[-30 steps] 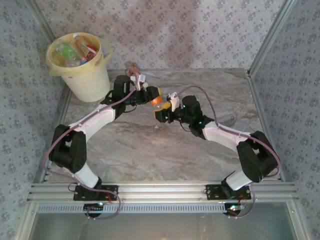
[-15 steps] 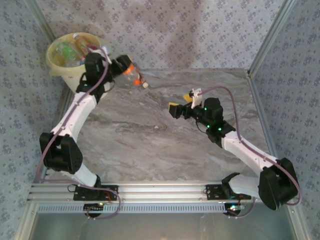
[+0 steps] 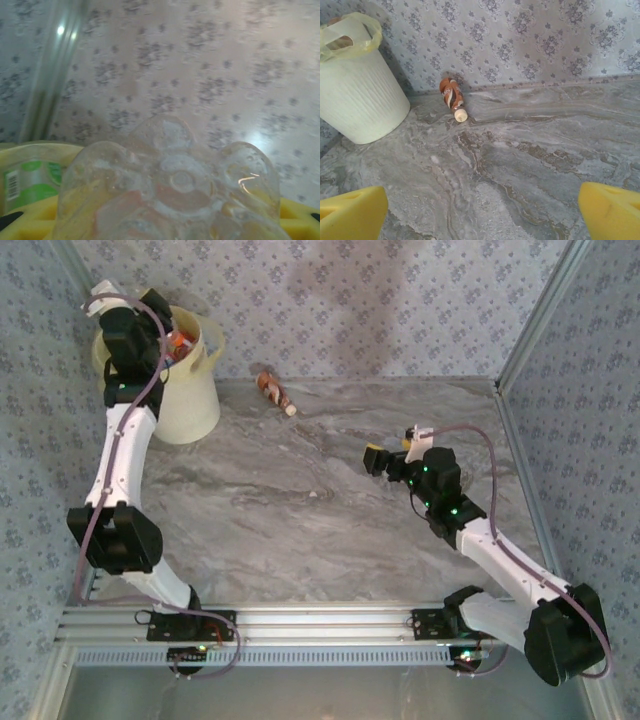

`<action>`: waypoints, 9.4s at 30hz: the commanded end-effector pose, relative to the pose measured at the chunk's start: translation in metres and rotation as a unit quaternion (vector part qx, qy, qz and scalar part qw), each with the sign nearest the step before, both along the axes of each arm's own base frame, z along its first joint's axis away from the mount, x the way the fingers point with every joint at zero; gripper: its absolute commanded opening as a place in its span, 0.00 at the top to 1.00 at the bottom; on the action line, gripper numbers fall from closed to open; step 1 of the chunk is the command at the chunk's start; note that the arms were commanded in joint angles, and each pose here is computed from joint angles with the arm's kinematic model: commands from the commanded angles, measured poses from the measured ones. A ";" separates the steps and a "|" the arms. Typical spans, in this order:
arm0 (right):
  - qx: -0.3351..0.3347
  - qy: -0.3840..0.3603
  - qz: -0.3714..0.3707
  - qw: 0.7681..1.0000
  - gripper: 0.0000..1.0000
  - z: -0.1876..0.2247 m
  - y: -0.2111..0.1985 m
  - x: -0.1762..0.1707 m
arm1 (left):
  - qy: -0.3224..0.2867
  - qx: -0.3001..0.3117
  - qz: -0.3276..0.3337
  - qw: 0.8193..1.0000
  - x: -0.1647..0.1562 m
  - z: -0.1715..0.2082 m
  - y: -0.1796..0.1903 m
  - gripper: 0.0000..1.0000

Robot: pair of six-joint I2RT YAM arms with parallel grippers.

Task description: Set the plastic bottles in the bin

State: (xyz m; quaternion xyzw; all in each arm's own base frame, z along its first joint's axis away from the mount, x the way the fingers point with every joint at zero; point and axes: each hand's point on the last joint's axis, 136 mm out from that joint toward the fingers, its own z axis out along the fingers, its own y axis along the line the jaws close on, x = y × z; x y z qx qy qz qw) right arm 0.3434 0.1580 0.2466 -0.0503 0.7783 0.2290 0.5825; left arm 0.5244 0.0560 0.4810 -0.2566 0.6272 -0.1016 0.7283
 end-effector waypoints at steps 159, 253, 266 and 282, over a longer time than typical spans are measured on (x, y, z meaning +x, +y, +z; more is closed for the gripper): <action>-0.039 0.077 -0.102 0.991 0.00 -0.029 -0.057 -0.013 | 0.532 0.049 -0.240 0.810 0.095 -0.460 -0.231 0.51; 0.003 0.029 -0.079 0.996 0.00 0.019 -0.022 -0.010 | 0.236 0.033 -0.097 0.966 -0.022 -0.049 -0.084 0.02; -0.100 0.030 -0.268 0.958 0.00 -0.019 -0.128 -0.032 | 0.125 0.095 -0.117 0.981 -0.148 -0.112 -0.085 0.02; -0.096 0.116 -0.344 0.927 0.00 -0.130 -0.223 -0.046 | 0.274 0.112 -0.014 0.955 -0.175 -0.317 -0.012 0.02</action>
